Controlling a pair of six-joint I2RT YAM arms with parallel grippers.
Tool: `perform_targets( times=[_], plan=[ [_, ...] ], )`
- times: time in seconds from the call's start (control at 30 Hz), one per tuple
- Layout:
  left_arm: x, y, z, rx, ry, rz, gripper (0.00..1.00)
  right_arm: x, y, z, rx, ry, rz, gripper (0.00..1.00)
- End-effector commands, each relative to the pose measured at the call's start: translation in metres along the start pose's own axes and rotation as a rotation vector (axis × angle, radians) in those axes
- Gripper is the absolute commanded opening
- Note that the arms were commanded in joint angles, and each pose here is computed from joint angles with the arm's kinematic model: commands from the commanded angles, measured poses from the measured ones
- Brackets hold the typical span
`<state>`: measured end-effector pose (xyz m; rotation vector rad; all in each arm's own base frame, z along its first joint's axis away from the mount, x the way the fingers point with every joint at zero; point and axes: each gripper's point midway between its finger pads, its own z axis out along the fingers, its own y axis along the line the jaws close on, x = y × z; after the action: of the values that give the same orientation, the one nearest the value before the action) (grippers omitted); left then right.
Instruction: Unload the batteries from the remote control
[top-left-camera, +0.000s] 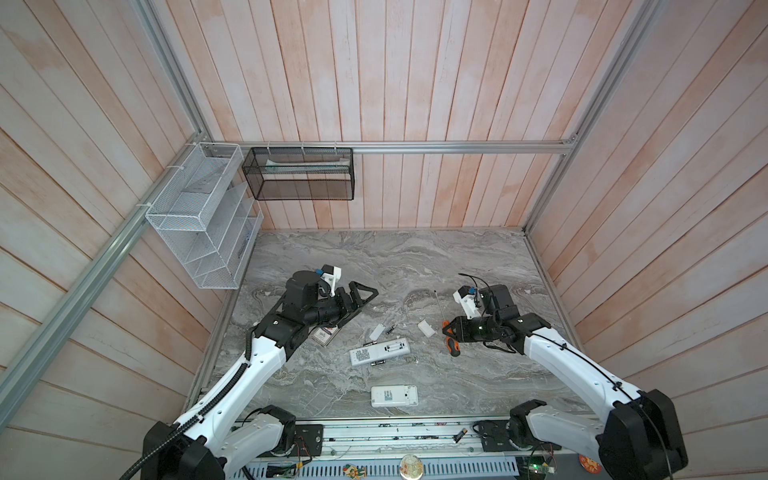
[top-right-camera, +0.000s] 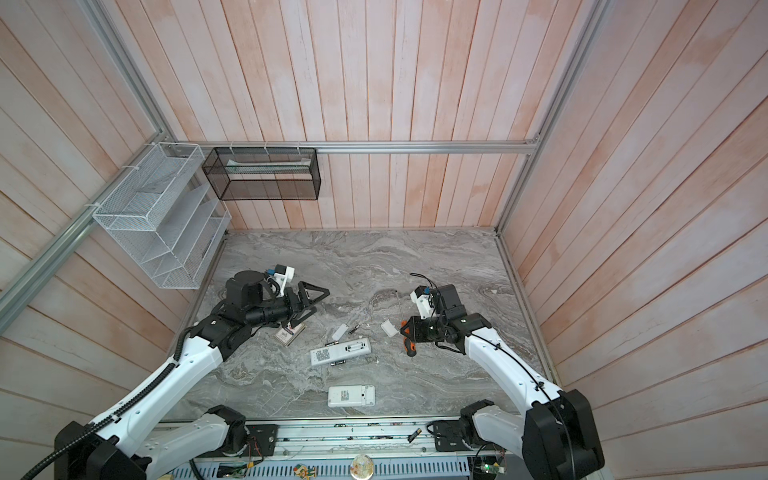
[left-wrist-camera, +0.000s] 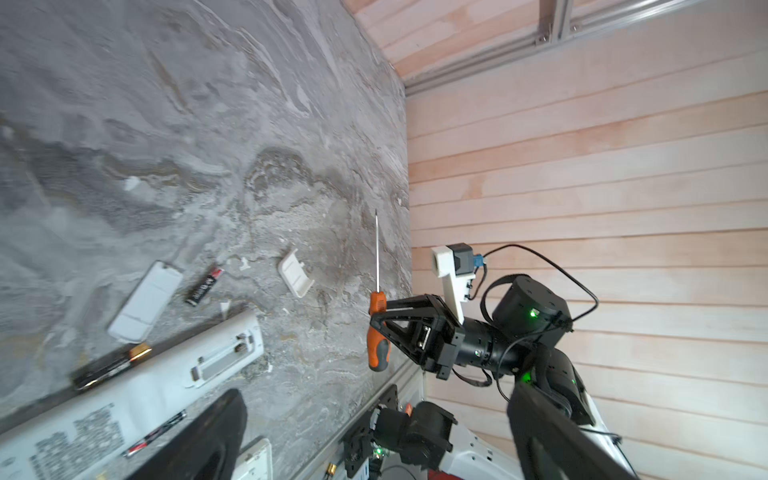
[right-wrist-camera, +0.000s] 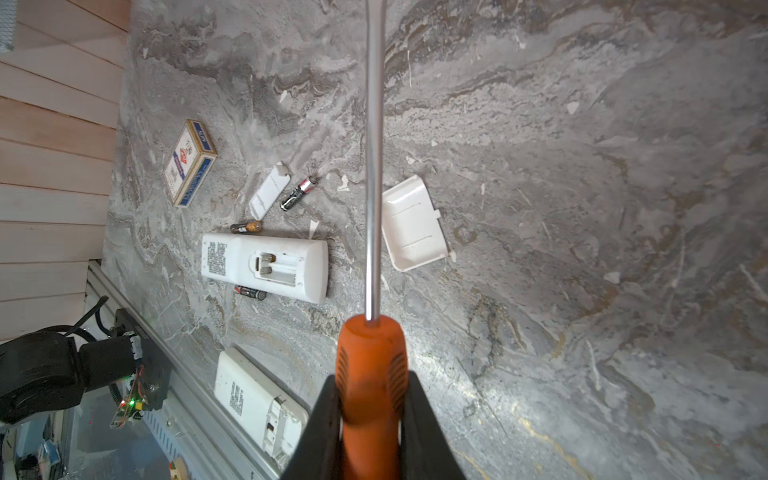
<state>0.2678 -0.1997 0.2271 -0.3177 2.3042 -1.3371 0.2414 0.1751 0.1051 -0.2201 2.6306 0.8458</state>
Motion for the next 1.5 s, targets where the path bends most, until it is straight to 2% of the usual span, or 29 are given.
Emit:
perform_targets(
  times=[0.0,0.13,0.37,0.6,0.77,0.9,1.07,1.13,1.2,1.27,1.37,1.47],
  plan=[
    [-0.003,0.032,-0.013,-0.101,-0.077,-0.047,1.0,-0.002,-0.01,0.012,0.009,-0.007,0.007,0.19],
    [-0.012,0.056,-0.032,-0.192,-0.16,-0.087,1.0,0.01,-0.026,0.029,0.022,0.053,0.033,0.2],
    [-0.015,0.077,-0.055,-0.281,-0.231,-0.106,1.0,0.018,-0.042,0.045,0.049,0.093,0.05,0.23],
    [-0.024,0.084,-0.073,-0.331,-0.341,-0.085,1.0,0.019,-0.053,0.044,0.081,0.088,0.068,0.46],
    [-0.038,0.08,-0.09,-0.349,-0.458,-0.007,1.0,0.007,-0.054,0.029,0.096,0.046,0.06,0.52],
    [-0.059,0.073,-0.118,-0.392,-0.629,0.099,1.0,-0.038,-0.05,-0.008,0.115,-0.125,0.007,0.57],
    [-0.087,0.066,-0.15,-0.489,-0.832,0.285,1.0,-0.104,-0.049,-0.081,0.164,-0.489,-0.111,0.61],
    [-0.097,0.065,-0.159,-0.537,-0.896,0.371,1.0,-0.118,-0.052,-0.108,0.205,-0.636,-0.174,0.68],
    [-0.105,0.066,-0.164,-0.595,-0.949,0.476,1.0,-0.122,-0.065,-0.127,0.311,-0.773,-0.222,0.81],
    [-0.112,0.069,-0.164,-0.649,-0.987,0.589,1.0,-0.12,-0.079,-0.138,0.399,-0.881,-0.241,0.86],
    [-0.119,0.085,-0.158,-0.735,-1.02,0.703,1.0,-0.117,-0.1,-0.143,0.486,-0.94,-0.238,0.88],
    [-0.122,0.108,-0.141,-0.755,-1.0,0.745,1.0,-0.12,-0.119,-0.137,0.508,-0.933,-0.239,0.89]
  ],
)
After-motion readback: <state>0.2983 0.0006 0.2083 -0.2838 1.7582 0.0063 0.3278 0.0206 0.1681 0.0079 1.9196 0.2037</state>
